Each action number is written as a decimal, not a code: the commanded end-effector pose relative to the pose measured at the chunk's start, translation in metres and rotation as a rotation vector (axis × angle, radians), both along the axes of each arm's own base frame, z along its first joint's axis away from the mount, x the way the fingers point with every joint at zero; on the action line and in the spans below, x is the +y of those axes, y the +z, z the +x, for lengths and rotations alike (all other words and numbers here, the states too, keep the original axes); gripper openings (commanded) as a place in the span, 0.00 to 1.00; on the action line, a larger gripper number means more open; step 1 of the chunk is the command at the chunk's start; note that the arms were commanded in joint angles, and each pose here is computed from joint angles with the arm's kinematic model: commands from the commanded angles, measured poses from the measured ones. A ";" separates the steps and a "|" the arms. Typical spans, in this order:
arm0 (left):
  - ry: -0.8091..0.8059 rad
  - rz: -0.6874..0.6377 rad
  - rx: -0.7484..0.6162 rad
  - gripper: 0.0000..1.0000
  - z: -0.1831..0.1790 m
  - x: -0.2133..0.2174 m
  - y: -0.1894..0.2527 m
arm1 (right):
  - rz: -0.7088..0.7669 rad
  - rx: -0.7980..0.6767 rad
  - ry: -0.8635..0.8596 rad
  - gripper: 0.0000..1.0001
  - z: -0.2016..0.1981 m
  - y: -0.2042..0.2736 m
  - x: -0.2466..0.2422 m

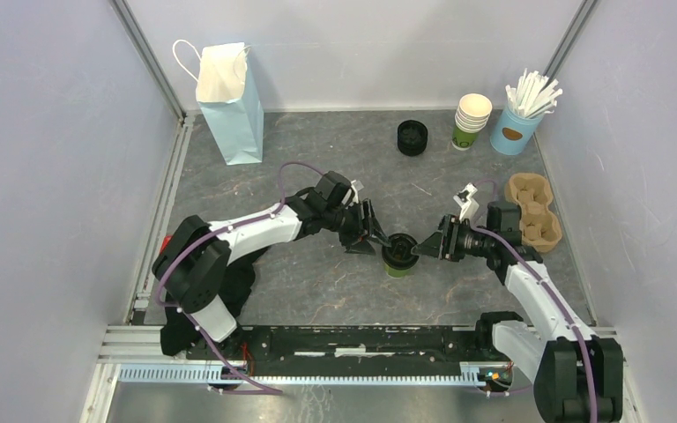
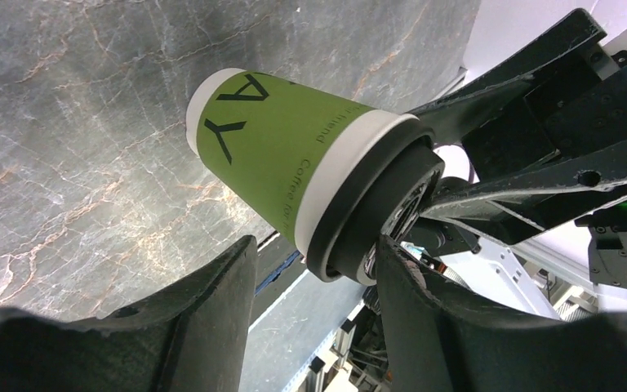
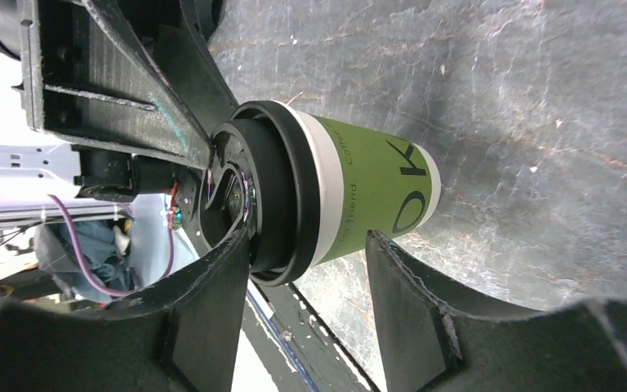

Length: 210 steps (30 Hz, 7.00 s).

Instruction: Pack the takeout coffee

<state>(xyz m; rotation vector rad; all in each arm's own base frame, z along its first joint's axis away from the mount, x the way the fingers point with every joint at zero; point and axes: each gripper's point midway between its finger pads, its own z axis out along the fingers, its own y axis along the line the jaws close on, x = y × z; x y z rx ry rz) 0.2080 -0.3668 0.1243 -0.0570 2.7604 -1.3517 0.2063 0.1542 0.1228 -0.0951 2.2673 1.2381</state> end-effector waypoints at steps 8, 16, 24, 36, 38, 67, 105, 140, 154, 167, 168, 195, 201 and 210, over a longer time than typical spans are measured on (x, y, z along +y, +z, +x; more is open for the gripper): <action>-0.002 0.185 0.057 0.48 -0.008 0.022 -0.059 | -0.149 0.127 -0.069 0.44 -0.011 -0.070 -0.022; -0.009 0.309 0.118 0.42 -0.029 0.055 -0.112 | -0.363 0.189 -0.033 0.45 -0.016 -0.096 -0.048; -0.016 0.051 -0.038 0.68 0.002 0.010 -0.010 | -0.067 0.028 0.015 0.49 0.009 -0.019 -0.008; 0.153 -0.019 -0.061 0.84 0.024 0.019 0.011 | -0.094 0.036 0.111 0.42 -0.002 -0.028 0.002; 0.147 -0.005 -0.059 0.80 0.025 0.020 0.007 | -0.097 0.048 0.108 0.42 -0.003 -0.031 0.001; -0.014 0.532 0.137 0.43 -0.064 0.106 -0.149 | -0.303 0.178 0.032 0.38 -0.007 -0.094 -0.025; -0.063 0.048 -0.194 0.75 0.000 0.025 0.000 | -0.194 -0.041 0.422 0.48 0.015 -0.037 0.049; 0.166 -0.034 -0.092 0.75 -0.011 0.056 0.008 | -0.004 0.062 0.329 0.93 -0.005 0.016 0.063; 0.150 0.116 -0.044 0.65 -0.022 0.077 -0.045 | -0.072 0.135 0.231 0.77 -0.007 -0.038 0.057; 0.196 0.358 0.072 0.55 -0.076 0.146 -0.132 | -0.330 0.258 0.081 0.66 -0.026 -0.120 0.003; 0.187 0.326 0.049 0.55 -0.071 0.139 -0.122 | -0.301 0.238 0.097 0.66 -0.023 -0.112 0.009; 0.190 -0.068 -0.075 0.60 -0.020 0.079 0.001 | -0.160 0.051 0.346 0.68 -0.005 -0.043 0.056; 0.190 -0.041 -0.054 0.55 -0.021 0.079 -0.011 | -0.154 0.049 0.350 0.68 -0.003 -0.042 0.058; 0.161 0.247 -0.017 0.52 -0.030 0.103 -0.057 | -0.227 0.100 0.297 0.68 -0.003 -0.063 0.047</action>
